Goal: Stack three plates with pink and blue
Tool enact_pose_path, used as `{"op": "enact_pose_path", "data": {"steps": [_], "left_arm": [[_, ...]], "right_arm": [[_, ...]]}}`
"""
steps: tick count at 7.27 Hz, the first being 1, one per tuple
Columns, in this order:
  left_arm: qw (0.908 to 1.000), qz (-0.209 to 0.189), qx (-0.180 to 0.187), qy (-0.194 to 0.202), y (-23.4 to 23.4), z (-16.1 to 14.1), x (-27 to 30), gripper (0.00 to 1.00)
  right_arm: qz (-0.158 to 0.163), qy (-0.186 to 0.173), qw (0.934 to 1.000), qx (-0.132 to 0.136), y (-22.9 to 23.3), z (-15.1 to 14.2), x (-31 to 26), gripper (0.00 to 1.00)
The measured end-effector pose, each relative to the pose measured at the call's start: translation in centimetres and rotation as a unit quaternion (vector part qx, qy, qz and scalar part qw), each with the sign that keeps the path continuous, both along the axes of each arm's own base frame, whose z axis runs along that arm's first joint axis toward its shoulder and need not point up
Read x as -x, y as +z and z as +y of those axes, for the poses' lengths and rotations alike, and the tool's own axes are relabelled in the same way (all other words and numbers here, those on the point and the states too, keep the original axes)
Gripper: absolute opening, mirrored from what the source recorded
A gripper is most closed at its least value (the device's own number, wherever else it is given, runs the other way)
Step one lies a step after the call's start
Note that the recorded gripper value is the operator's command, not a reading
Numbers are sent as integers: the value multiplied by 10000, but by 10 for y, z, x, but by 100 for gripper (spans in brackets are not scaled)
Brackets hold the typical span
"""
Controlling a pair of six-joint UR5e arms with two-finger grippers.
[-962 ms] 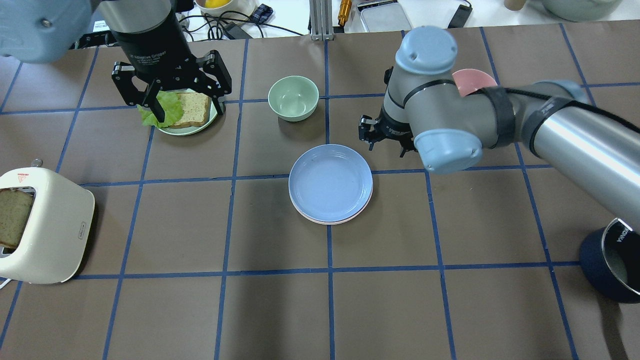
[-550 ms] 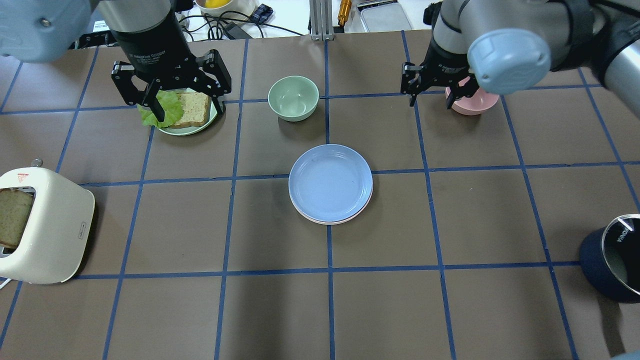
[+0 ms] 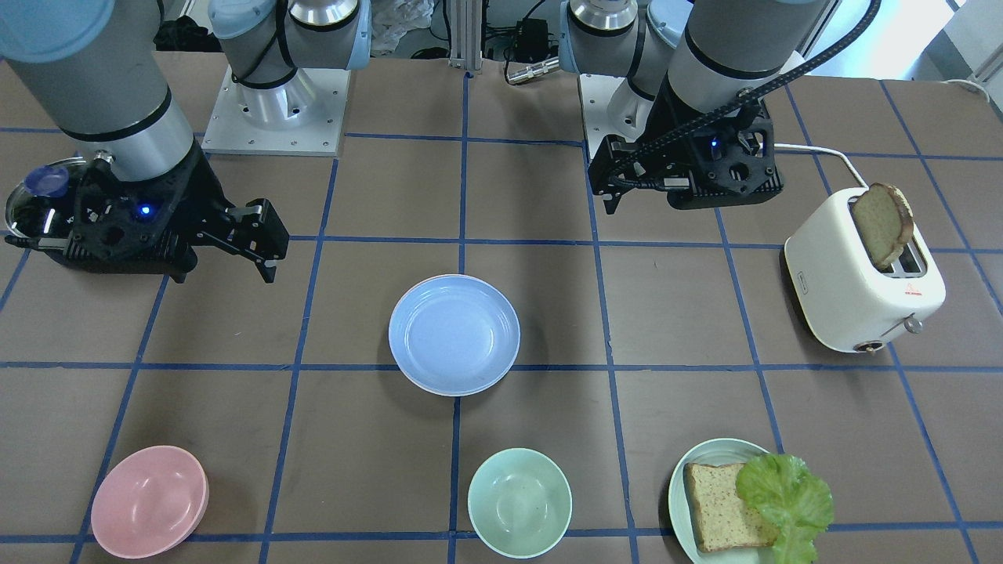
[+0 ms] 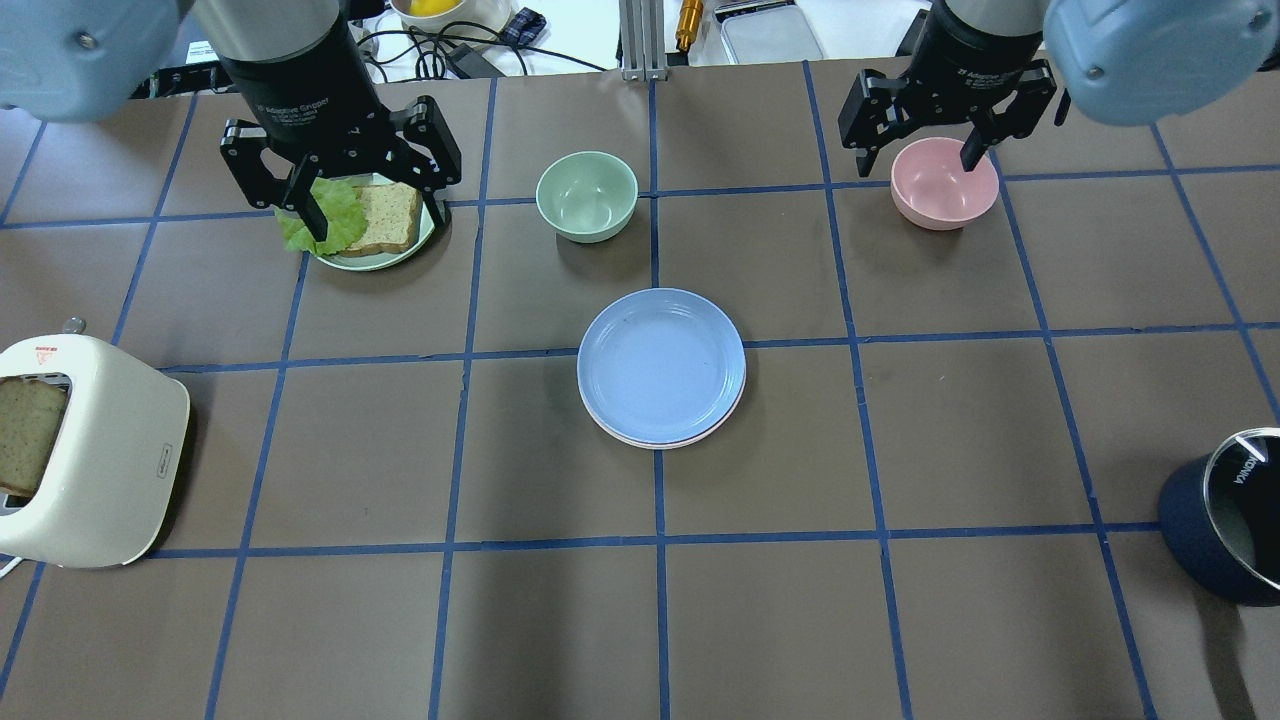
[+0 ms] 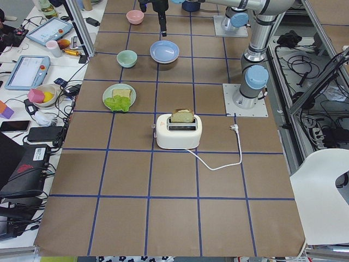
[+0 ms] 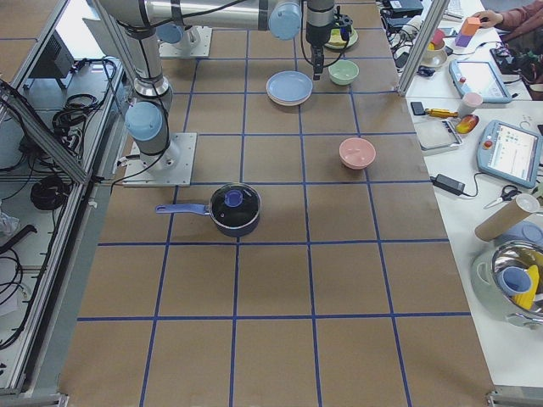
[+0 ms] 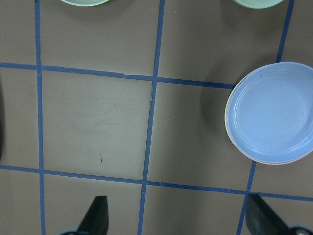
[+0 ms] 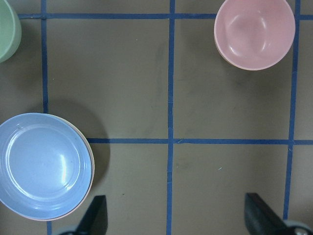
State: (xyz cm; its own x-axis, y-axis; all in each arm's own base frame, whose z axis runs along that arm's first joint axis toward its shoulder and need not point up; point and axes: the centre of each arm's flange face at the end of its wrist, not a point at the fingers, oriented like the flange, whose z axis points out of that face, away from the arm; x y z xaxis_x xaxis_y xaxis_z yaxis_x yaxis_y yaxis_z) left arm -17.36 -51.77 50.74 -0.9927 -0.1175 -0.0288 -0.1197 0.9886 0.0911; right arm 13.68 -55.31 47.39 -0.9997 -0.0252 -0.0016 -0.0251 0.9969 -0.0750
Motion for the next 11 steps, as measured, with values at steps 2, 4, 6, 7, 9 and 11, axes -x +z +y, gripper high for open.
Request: {"op": "enact_pose_path", "data": {"steps": [2,4,6,7,9,11], "left_arm": [[10000,-2,3,0,0,0,0,100],[10000,-4,3,0,0,0,0,100],[10000,-4,4,0,0,0,0,100],[10000,-4,5,0,0,0,0,100],[10000,-6,6,-1,1,0,0,100],[10000,-7,8,-1,1,0,0,100]], "right_arm": [[5,72,10000,58,8,9,0,100],[-18,97,9999,94,10,10,0,100],[-18,100,9999,139,12,9,0,100],[11,92,9999,129,12,10,0,100],[-12,87,9997,237,14,6,1,100],[-31,93,9995,285,12,5,0,100]]}}
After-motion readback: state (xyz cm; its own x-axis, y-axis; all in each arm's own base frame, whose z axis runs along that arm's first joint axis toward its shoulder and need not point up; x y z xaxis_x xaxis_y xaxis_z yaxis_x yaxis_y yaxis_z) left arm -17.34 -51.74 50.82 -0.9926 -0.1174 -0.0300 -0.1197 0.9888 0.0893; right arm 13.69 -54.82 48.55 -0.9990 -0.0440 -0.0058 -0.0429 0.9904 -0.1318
